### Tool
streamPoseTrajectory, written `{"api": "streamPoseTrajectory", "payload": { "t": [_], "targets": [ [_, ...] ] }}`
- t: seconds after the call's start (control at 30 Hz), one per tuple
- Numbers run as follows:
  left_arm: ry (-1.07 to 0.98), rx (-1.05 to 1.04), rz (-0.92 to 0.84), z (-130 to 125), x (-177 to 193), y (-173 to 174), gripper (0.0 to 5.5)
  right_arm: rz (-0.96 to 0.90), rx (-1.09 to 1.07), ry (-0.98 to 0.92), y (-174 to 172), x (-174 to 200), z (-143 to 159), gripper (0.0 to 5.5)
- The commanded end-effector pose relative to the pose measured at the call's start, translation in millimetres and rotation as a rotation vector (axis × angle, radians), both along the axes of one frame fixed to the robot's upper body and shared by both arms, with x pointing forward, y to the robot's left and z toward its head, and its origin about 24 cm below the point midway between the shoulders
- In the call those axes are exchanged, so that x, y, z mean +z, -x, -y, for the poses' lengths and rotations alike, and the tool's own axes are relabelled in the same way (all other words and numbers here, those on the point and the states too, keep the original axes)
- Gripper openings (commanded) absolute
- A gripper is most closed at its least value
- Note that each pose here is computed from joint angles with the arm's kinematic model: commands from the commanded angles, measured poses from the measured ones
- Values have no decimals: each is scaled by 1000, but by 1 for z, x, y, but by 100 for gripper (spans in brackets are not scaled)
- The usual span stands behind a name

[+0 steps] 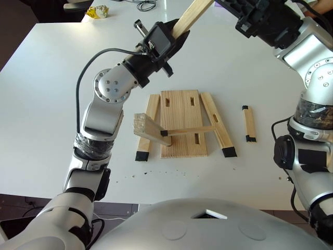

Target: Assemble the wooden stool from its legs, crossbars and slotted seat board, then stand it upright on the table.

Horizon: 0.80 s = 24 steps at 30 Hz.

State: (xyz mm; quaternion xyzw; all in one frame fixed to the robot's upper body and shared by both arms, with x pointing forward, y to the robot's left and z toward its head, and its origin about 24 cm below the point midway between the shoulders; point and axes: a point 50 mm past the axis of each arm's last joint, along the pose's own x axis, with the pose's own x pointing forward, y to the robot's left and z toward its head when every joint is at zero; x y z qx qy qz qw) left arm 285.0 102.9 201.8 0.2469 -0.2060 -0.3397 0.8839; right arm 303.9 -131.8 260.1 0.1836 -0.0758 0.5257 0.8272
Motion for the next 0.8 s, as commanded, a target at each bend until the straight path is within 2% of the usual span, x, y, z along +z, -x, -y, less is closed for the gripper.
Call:
{"api": "streamPoseTrajectory", "payload": {
  "t": [0.03,0.8],
  "targets": [
    [-6,7,10,-1,-1,1,109,18,32,17,3,6,-4,220],
    [-30,139,87,-26,11,-20,109,7,63,136,10,-8,-1,209]
  ]
}}
